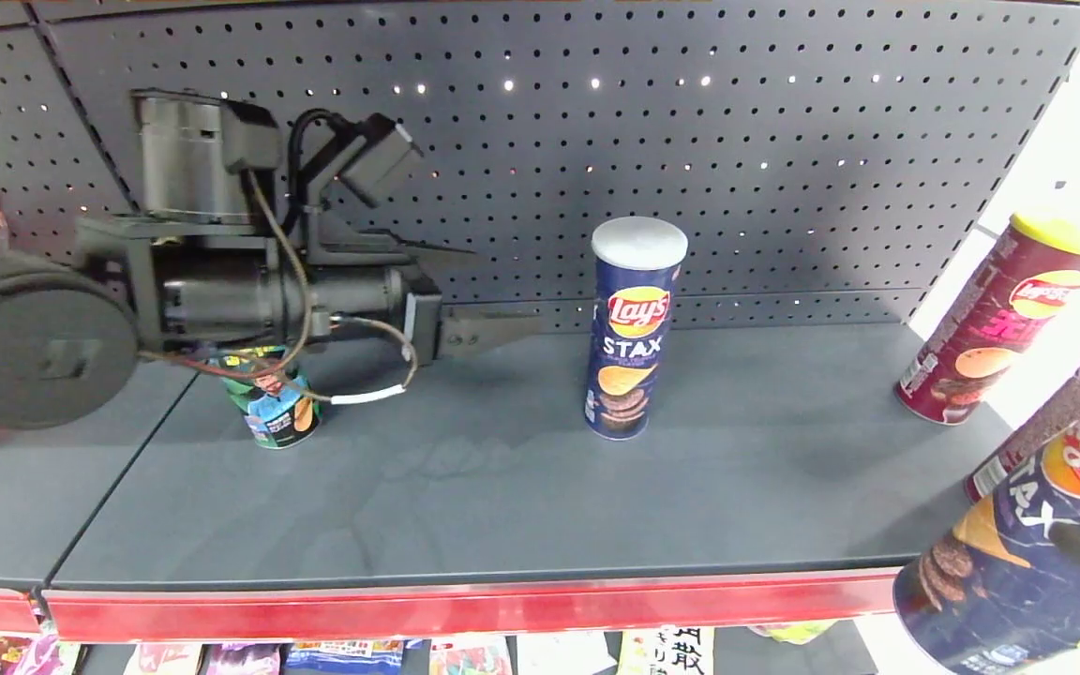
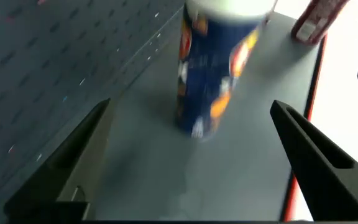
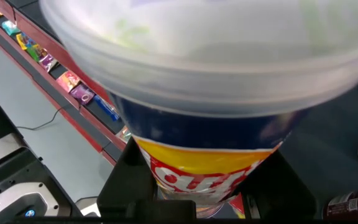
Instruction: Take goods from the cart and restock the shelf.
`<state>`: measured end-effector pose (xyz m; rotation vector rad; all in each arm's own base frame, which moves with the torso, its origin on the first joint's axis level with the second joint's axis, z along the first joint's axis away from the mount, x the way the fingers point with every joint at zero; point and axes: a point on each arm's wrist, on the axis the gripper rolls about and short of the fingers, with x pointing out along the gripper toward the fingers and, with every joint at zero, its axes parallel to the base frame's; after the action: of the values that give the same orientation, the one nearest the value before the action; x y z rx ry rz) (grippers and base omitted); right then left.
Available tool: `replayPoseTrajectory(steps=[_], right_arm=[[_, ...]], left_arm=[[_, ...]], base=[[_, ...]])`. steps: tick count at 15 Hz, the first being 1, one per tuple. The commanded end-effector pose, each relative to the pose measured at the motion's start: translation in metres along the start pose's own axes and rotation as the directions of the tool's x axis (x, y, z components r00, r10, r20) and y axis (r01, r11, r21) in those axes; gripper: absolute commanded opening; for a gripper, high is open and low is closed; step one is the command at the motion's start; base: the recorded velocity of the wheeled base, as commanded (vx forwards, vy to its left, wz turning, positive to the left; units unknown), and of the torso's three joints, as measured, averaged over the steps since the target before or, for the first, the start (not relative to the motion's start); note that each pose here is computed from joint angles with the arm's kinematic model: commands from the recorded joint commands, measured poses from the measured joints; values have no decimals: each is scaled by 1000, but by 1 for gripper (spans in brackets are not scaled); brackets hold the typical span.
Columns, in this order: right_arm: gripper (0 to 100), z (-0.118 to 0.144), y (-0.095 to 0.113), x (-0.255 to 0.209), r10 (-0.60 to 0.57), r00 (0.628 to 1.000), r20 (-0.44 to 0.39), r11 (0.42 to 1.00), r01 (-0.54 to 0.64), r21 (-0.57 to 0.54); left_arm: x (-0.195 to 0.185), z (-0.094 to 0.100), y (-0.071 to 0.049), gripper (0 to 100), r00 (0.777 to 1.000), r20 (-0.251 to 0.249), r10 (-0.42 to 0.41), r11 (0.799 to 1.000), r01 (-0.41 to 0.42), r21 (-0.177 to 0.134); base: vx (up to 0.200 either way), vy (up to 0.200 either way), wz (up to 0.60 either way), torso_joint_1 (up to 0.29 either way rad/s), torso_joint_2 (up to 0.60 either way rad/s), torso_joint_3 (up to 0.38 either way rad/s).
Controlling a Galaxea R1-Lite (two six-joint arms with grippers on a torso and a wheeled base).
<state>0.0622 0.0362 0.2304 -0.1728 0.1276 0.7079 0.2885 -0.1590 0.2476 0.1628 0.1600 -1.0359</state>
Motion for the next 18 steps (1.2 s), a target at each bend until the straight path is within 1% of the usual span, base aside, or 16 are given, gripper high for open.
replayPoseTrajectory(steps=[1,2,5,6,9,11,14,16,18], right_arm=[[0,0,0,-1,-3,1000,1,1000,3,0],[0,0,0,-1,-3,1000,1,1000,3,0],[0,-1,0,-1,-3,1000,0,1000,3,0],[0,-1,0,0,-3,1000,-2,1000,3,1],[0,-2,0,0,-2,1000,-5,1000,2,1],[0,-2,0,0,-2,1000,-3,1000,2,1],[0,-1,0,-1,-9,1000,0,1000,9,0],[0,0,0,-3,-11,1000,4,1000,11,-1],[0,-1,0,-3,-12,1000,6,1000,12,-1]], left_arm=[[47,-12,7,100,999,-28,-46,999,45,-25],[59,-9,8,100,999,-17,-43,999,43,-15],[63,-7,3,100,998,-13,-58,998,58,-11],[66,-9,3,100,998,-16,-60,998,60,-13],[76,-4,7,100,998,3,-59,998,59,0],[85,-1,4,100,997,13,-76,997,76,9],[94,-3,5,100,997,12,-76,997,76,11],[97,-2,1,100,996,11,-86,996,86,12],[103,-2,1,100,996,16,-90,996,90,17]], base=[[0,0,0,0,0,0],[0,0,0,0,0,0],[0,0,0,0,0,0],[0,0,0,0,0,0],[0,0,0,0,0,0],[0,0,0,0,0,0],[0,0,0,0,0,0],[0,0,0,0,0,0],[0,0,0,0,0,0]])
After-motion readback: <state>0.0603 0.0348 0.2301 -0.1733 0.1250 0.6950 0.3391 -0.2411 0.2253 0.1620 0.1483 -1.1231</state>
